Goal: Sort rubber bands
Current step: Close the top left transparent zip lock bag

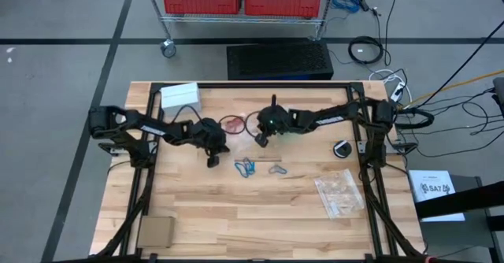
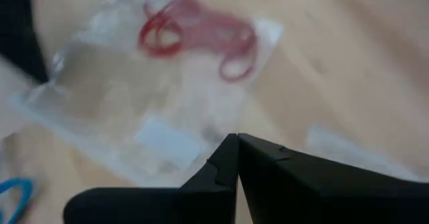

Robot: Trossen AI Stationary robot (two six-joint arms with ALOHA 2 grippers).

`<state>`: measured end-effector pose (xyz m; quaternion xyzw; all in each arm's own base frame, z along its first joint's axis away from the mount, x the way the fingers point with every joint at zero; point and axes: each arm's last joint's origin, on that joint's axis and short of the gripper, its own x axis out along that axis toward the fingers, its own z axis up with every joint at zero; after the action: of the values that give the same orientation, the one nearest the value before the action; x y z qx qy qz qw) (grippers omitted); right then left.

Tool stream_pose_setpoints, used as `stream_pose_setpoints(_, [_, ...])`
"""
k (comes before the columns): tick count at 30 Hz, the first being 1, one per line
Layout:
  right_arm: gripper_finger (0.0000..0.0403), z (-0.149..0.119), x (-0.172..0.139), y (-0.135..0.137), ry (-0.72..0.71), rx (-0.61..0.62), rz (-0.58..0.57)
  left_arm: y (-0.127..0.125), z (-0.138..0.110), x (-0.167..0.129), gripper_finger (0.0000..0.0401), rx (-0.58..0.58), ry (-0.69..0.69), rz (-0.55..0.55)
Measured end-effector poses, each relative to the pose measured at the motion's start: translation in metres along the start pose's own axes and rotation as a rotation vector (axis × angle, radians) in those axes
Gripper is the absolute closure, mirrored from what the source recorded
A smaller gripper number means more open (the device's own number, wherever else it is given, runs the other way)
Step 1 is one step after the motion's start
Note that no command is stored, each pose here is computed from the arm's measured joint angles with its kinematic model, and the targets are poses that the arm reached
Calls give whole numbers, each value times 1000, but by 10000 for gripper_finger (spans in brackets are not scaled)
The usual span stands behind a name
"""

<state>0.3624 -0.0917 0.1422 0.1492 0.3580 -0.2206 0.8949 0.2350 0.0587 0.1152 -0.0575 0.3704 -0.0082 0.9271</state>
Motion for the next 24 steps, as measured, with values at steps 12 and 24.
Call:
stream_pose_setpoints(12, [403,23,-41,19,31,-56,53,-4,22,-10,395,48,-185,13])
stream_pose_setpoints(24, [403,-16,-10,48,163,43,29,41,10,-33,395,-131,-114,291])
